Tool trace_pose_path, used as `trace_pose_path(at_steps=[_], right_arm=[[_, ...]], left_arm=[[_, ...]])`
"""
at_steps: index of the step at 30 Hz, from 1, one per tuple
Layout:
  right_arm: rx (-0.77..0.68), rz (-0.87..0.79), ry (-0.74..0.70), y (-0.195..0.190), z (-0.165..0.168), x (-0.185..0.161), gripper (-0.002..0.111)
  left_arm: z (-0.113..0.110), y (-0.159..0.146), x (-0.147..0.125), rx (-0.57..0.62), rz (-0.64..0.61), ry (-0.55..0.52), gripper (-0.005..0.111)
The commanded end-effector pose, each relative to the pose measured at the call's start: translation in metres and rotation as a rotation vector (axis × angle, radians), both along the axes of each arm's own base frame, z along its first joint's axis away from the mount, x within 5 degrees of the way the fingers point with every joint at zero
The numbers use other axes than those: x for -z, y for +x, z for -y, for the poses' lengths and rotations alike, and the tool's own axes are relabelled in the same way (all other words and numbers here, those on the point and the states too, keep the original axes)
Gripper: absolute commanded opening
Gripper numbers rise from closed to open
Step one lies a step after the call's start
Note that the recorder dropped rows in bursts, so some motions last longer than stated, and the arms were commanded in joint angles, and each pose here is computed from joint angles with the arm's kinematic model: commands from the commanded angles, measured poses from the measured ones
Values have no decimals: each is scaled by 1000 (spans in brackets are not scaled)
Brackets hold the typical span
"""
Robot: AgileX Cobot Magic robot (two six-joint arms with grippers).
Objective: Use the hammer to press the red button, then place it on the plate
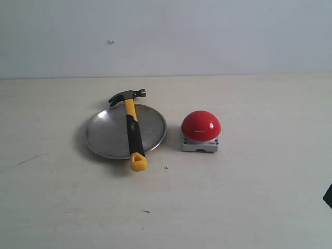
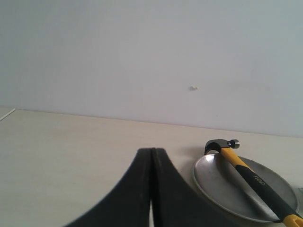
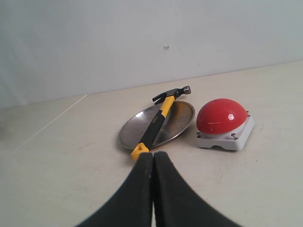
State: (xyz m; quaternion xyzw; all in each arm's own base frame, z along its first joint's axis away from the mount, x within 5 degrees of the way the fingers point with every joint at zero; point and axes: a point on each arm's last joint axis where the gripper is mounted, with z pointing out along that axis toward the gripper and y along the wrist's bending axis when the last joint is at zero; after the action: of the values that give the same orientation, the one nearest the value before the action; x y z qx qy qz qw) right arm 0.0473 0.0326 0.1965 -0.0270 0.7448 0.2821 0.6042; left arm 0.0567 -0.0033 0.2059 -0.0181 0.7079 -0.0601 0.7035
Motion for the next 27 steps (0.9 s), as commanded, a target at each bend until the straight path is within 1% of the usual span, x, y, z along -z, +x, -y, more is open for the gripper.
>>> trace_pose_path(at_steps=[1,15,17,18,20,22,25,27], right_arm=[[1,8,-13,0,0,1,0],[19,7,-16,0,1,1,0],[93,47,-86,3,6,1,0],[179,93,-123,6,12,-2,0],[361,185,-149,9,25,-11,0],[421,217,-202,9,29,-13,0],[432,229,-295,9,30,-12,0],[432,230,-321,9,30,-12,0]], left_arm=[[0,0,1,-3,-1,-4,0],[0,0,1,-3,-1,-4,0],[0,0,1,-3,-1,-4,0],[0,0,1,-3,-1,-4,0],[0,0,1,-3,-1,-4,0],[0,0,1,-3,-1,-2,0],[0,0,1,-3,-1,-2,0],[0,0,1,-3,-1,-2,0]])
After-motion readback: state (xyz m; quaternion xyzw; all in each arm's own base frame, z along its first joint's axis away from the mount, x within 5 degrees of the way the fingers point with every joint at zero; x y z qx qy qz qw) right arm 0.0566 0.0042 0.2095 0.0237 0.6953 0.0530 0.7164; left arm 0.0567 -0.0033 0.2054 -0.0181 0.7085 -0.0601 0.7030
